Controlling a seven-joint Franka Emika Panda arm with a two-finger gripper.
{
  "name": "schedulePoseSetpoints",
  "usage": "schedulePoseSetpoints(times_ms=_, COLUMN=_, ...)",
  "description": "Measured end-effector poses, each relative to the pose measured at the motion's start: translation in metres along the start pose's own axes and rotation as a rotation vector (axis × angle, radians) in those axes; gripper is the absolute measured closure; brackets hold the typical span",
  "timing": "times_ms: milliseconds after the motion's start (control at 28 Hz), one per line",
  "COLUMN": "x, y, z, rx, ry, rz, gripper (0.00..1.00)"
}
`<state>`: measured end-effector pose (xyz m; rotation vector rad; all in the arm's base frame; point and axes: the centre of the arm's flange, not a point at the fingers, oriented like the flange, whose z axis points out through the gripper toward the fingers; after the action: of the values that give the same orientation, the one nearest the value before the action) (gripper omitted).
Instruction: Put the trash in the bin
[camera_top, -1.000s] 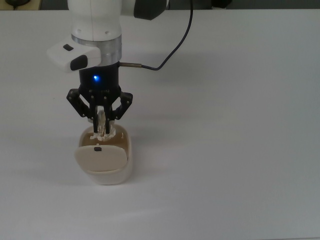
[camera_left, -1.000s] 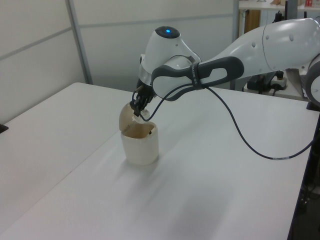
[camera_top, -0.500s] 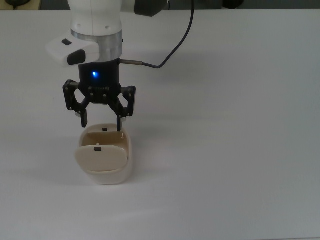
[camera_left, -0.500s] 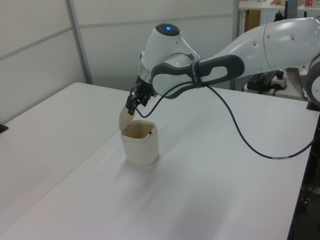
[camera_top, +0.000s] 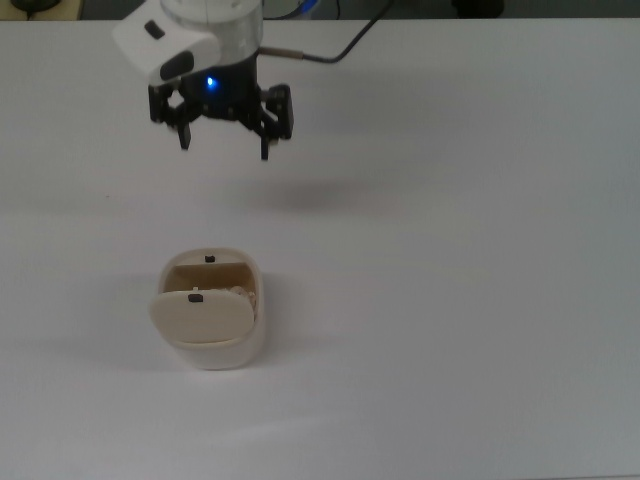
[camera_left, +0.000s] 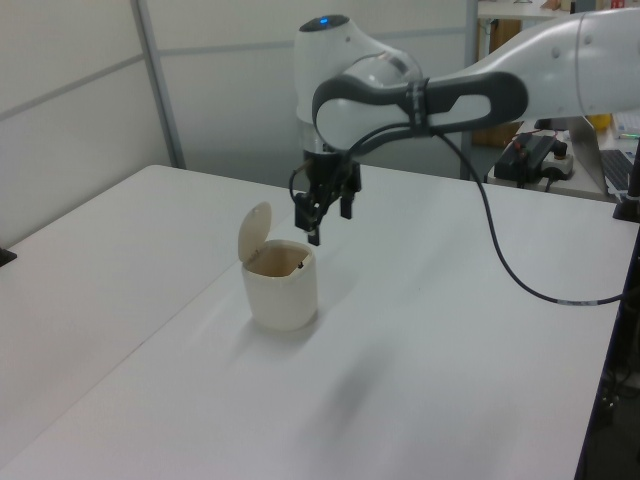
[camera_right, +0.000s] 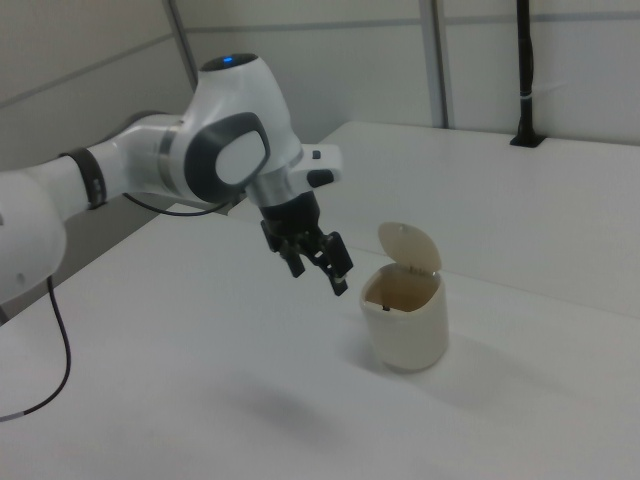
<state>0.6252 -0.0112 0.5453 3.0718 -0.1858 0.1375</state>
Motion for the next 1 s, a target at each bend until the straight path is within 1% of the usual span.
schedulePoseSetpoints(times_ms=250, x=-0.016, y=0.007, z=-0.028, rx=-0.004, ry=-0.014, rz=0.008, gripper=0.0)
schedulePoseSetpoints(times_ms=536, x=-0.04, y=0.014, z=-0.059, rx=-0.009, ry=-0.053, rz=0.016, gripper=0.0)
schedulePoseSetpoints(times_ms=1000, x=-0.042, y=0.009, z=-0.059, rx=-0.009, ry=-0.056, rz=0.008, gripper=0.0)
